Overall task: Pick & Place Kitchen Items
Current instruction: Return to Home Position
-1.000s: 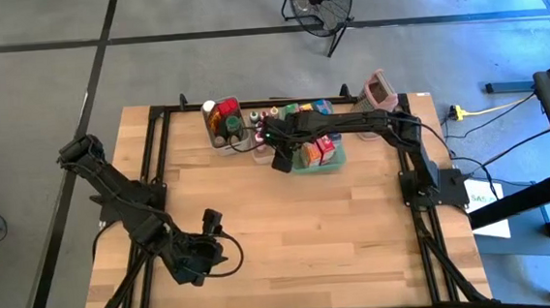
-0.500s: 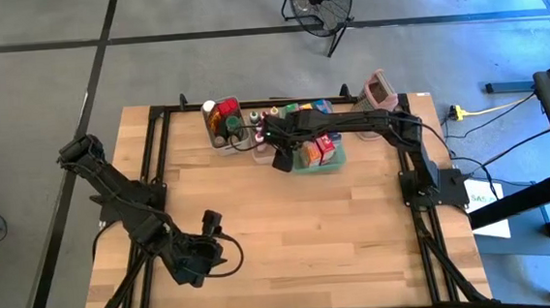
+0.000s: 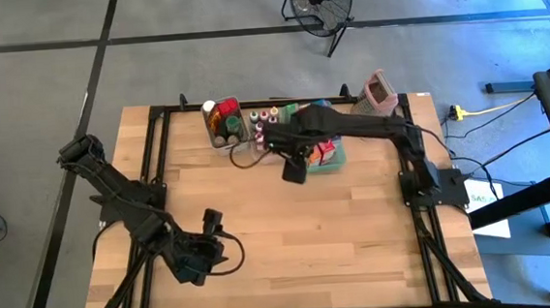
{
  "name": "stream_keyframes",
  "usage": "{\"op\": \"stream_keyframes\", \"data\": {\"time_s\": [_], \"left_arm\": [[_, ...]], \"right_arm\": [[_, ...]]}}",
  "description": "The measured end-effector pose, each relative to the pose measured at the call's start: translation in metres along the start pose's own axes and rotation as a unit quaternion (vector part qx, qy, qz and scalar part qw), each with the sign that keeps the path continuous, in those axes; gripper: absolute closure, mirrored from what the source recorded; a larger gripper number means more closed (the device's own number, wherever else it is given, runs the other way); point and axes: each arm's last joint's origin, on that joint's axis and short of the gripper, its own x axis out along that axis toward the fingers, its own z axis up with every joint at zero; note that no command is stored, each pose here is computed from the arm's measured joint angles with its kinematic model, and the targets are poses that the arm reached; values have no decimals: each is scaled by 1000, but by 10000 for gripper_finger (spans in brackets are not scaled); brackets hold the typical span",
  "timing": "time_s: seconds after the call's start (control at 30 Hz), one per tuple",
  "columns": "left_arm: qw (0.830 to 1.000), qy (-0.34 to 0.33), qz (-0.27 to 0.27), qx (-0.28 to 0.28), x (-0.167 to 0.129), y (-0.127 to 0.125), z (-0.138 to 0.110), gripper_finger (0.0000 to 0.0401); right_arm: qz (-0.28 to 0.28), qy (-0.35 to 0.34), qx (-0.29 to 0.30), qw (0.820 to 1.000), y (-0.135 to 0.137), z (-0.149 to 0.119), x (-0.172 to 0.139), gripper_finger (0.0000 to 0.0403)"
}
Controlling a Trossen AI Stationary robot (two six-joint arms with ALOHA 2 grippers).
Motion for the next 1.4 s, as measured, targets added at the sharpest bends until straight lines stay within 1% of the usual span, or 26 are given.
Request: {"op": "stream_keyframes", "data": {"time_s": [0.07, 0.1, 0.23, 0.37, 0.47, 0.53, 0.63, 0.73, 0.8, 0.9, 1.0, 1.07, 1.13, 1.2, 1.27, 1.3, 1.4], "left_arm": [[1000, 0, 1, 10, 0, 0, 0, 150], [1000, -1, 1, 14, 0, 0, 0, 150], [1000, 1, 4, 14, 1, 2, 1, 159], [1000, 7, 12, 12, 4, 9, 1, 192], [1000, 18, 18, 8, 6, 17, 1, 228], [999, 24, 27, 5, 4, 25, 0, 257], [999, 28, 33, 9, -1, 36, -1, 301], [999, 24, 28, 12, -10, 48, -2, 342], [999, 21, 35, 9, -20, 57, -4, 367], [999, 17, 47, -1, -37, 72, -10, 395], [998, -4, 56, -21, -56, 87, -17, 397], [997, -31, 60, -33, -67, 95, -23, 398], [996, -61, 56, -44, -74, 100, -32, 399], [991, -104, 51, -60, -78, 105, -40, 399], [985, -151, 46, -70, -79, 108, -50, 398], [980, -179, 39, -73, -78, 108, -54, 398], [966, -248, 14, -76, -71, 107, -68, 400]], "right_arm": [[-9, 2, -10, 1000, 13, -7, -18, 193], [-14, -8, -14, 1000, 20, -8, -23, 205], [0, -44, -49, 998, 50, -25, -50, 270], [17, -72, -81, 994, 72, -49, -78, 343], [27, -102, -112, 988, 84, -72, -102, 384], [37, -122, -135, 983, 89, -90, -119, 396], [31, -147, -156, 976, 87, -120, -139, 399], [22, -171, -149, 974, 76, -155, -155, 400], [18, -182, -135, 974, 66, -179, -159, 400], [5, -197, -102, 975, 46, -217, -157, 401], [-3, -214, -38, 976, 23, -254, -142, 401], [12, -228, 7, 974, 9, -276, -125, 401], [44, -256, 30, 965, 0, -293, -105, 401], [86, -291, 33, 952, -4, -305, -84, 401], [134, -336, 26, 932, -5, -314, -64, 401], [153, -358, 17, 921, -5, -317, -55, 401], [203, -429, -24, 880, -2, -323, -30, 402]]}}
